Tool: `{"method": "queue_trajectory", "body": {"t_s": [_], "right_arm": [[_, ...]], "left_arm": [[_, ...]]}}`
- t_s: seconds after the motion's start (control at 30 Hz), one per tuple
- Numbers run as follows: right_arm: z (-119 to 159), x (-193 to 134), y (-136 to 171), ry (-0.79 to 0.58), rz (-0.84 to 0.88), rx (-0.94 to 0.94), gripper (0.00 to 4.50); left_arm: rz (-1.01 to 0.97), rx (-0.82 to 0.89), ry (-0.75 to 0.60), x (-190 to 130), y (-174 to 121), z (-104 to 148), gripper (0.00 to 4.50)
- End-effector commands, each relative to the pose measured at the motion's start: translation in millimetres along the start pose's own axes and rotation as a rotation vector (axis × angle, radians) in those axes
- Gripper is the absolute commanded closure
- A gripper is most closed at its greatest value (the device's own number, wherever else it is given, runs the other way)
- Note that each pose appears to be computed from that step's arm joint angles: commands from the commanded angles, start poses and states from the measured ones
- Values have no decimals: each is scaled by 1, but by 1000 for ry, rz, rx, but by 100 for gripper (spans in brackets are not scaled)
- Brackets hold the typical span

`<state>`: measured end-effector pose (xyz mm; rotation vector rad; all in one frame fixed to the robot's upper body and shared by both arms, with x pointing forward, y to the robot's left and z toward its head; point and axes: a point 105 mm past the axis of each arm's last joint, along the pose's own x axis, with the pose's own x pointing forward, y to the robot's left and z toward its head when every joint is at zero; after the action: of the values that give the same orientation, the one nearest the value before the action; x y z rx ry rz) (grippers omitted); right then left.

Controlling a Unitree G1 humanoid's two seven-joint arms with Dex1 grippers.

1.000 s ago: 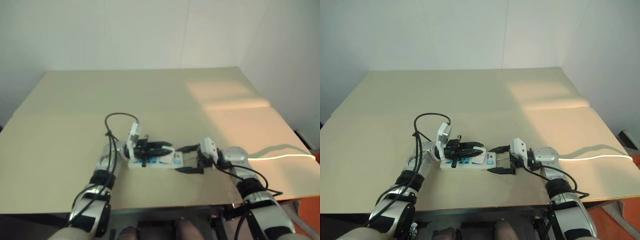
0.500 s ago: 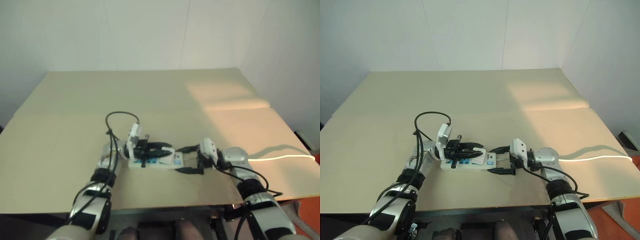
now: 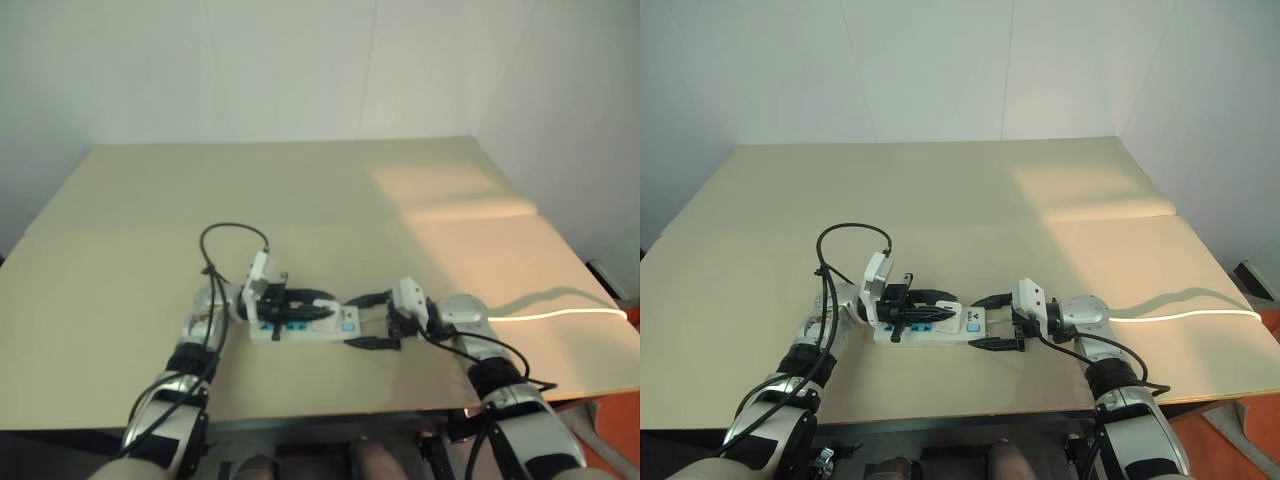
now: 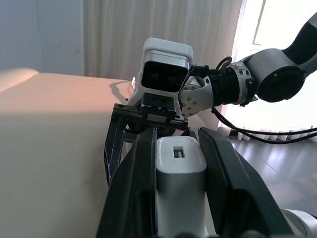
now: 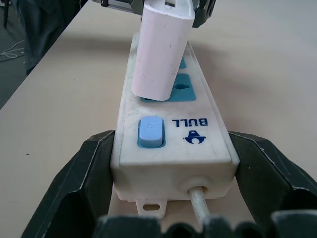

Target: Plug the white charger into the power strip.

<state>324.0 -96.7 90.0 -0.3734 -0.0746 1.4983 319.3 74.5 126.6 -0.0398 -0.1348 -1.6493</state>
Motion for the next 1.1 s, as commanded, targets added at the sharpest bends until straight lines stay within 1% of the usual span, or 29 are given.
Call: {"method": "queue_trajectory", "body": {"t_s": [0.03, 0.27, 0.43, 0.63, 0.8, 1.03, 1.1], "right_arm": [[-3, -3, 3, 25, 13, -13, 112], [-3, -4, 4, 21, 2, -17, 112], [-3, -3, 4, 20, 2, -17, 112], [-3, -3, 3, 22, -1, -18, 112], [-4, -2, 3, 23, -6, -21, 112], [-4, -2, 3, 27, -16, -30, 112], [-4, -2, 2, 27, -17, -30, 112]], "left_arm": [[20, 25, 33, -11, -1, -2, 352], [50, 22, 56, -18, -7, -17, 352], [66, 16, 97, -23, -8, -27, 352], [43, 23, 133, -25, -10, -31, 352], [36, 13, 127, -22, -8, -31, 352], [46, -31, 151, -25, -6, -36, 352], [48, -29, 148, -26, -7, -36, 279]]}}
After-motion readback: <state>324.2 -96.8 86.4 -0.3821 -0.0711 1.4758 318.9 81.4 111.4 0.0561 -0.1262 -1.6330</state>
